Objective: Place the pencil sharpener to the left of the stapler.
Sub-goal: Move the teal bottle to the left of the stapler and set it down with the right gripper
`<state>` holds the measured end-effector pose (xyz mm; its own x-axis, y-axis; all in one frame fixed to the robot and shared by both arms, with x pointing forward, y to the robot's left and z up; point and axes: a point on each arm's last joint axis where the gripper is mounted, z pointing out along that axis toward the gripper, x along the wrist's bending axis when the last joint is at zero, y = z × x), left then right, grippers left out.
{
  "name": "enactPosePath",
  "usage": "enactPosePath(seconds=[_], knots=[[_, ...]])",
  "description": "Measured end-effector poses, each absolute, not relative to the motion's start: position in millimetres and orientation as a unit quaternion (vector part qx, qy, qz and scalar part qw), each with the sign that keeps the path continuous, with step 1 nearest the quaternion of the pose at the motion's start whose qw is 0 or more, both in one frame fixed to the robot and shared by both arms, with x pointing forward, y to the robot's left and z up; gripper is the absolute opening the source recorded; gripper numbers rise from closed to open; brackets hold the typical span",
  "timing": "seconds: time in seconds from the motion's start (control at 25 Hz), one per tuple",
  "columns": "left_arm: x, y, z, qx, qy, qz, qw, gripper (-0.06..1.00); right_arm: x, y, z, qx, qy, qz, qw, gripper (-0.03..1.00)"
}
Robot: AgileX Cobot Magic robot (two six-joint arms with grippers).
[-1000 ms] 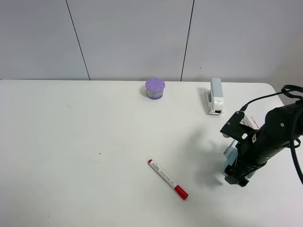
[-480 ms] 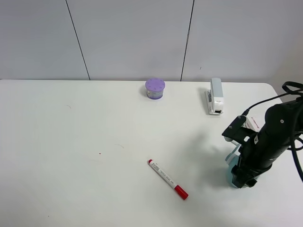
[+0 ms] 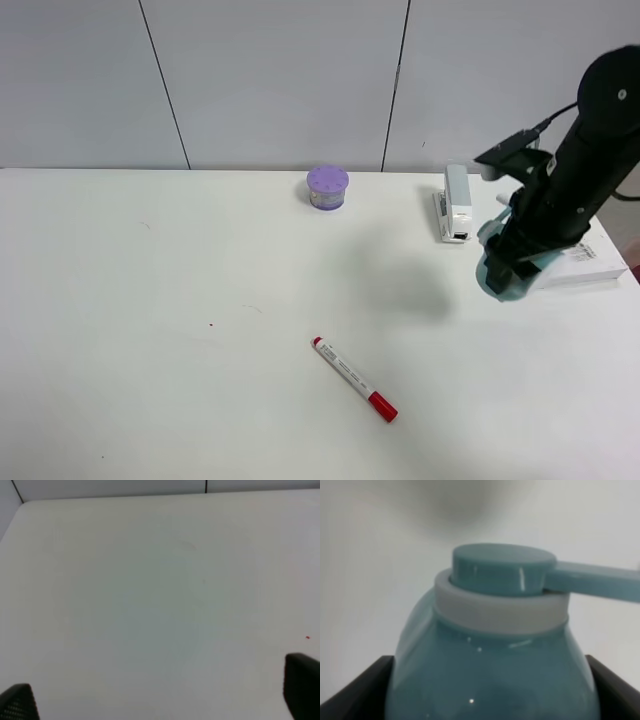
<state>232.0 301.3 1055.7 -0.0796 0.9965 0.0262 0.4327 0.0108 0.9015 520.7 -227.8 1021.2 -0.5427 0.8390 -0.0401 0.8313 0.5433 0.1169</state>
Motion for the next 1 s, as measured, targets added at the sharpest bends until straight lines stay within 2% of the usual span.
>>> enactPosePath(seconds=[0.28,0.76,1.0], knots=[[232.0,301.3,1055.7,0.579,0.617,0.399,0.353,0.99,573.9,-213.4,1014.4,0.507,0.861,0.016,0.03,0.67],[232.0,301.3,1055.7,0.579,0.617,0.399,0.353,0.99,668.9,-163.6,1001.3,0.482,0.871,0.047,0.078,0.67],[232.0,301.3,1055.7,0.579,0.617,0.399,0.353,0.99,702.8,-149.8,976.7,0.492,0.865,0.059,0.087,0.67]])
